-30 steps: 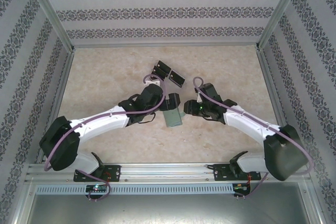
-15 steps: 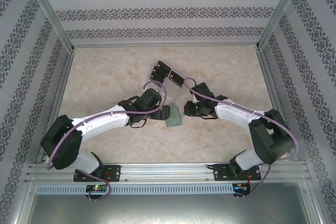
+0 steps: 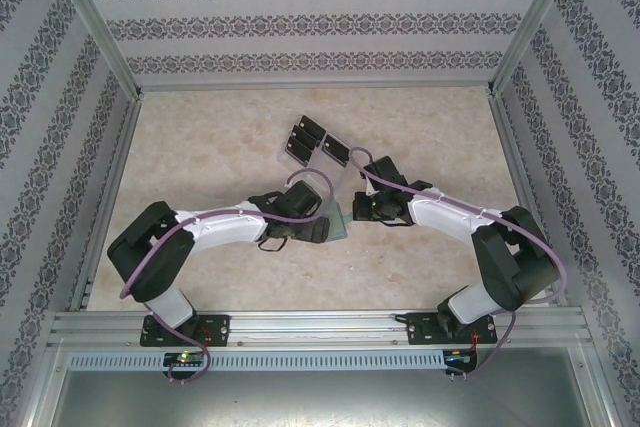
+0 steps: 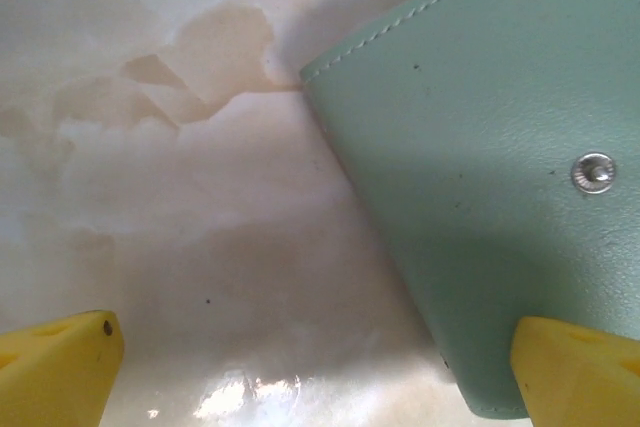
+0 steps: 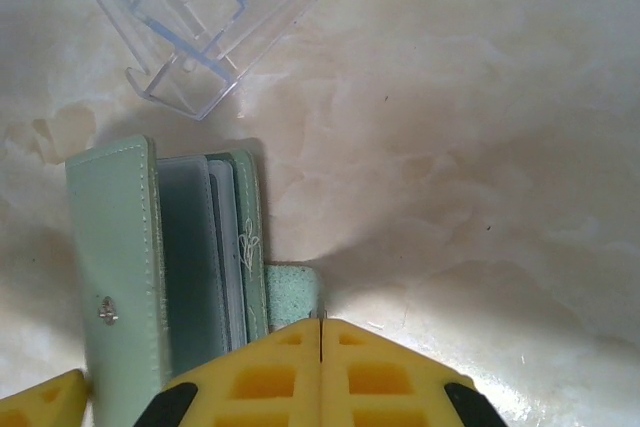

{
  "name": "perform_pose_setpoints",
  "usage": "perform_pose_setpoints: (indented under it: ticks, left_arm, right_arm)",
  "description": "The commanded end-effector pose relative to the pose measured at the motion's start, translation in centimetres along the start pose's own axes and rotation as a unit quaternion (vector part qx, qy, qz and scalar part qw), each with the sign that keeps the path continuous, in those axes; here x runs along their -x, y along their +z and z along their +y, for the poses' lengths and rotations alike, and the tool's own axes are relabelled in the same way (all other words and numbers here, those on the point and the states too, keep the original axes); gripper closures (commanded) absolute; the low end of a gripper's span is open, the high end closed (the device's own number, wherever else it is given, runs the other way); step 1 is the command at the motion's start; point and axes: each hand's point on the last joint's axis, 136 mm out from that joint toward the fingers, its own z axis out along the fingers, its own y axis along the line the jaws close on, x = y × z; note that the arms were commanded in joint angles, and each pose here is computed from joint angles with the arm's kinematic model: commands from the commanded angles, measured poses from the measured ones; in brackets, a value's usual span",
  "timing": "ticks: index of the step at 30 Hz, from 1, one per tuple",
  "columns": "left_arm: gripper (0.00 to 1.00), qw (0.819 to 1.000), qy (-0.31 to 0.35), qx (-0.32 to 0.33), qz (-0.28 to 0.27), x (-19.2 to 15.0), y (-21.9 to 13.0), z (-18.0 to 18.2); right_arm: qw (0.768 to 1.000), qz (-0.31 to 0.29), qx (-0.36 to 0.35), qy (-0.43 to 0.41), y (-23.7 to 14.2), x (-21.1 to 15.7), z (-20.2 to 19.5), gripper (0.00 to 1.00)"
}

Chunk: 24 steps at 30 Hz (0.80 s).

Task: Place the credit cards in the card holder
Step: Close the button on the card holder.

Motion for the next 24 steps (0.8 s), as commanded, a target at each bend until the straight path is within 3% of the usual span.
perform_pose_setpoints:
  ticks: [1, 17, 24]
  left_arm:
    - [0.00, 1.000, 0.021, 0.006, 0.002, -0.2, 0.8, -0.7]
    - [0.00, 0.999, 0.017, 0.012, 0.034, -5.3, -0.8, -1.3]
    - [0.00, 0.999, 0.001, 0.007, 0.034, -6.8, -0.8, -1.8]
  right_arm:
    - [1.000, -0.002, 0.021, 0.003, -0.3, 0.1, 0.9, 1.00]
    - [0.998, 0.024, 0.052, 0.006, -2.4, -6.5, 2.9, 1.00]
    - [0.999, 0.022, 0.046, 0.008, -3.1, -6.7, 2.4, 1.00]
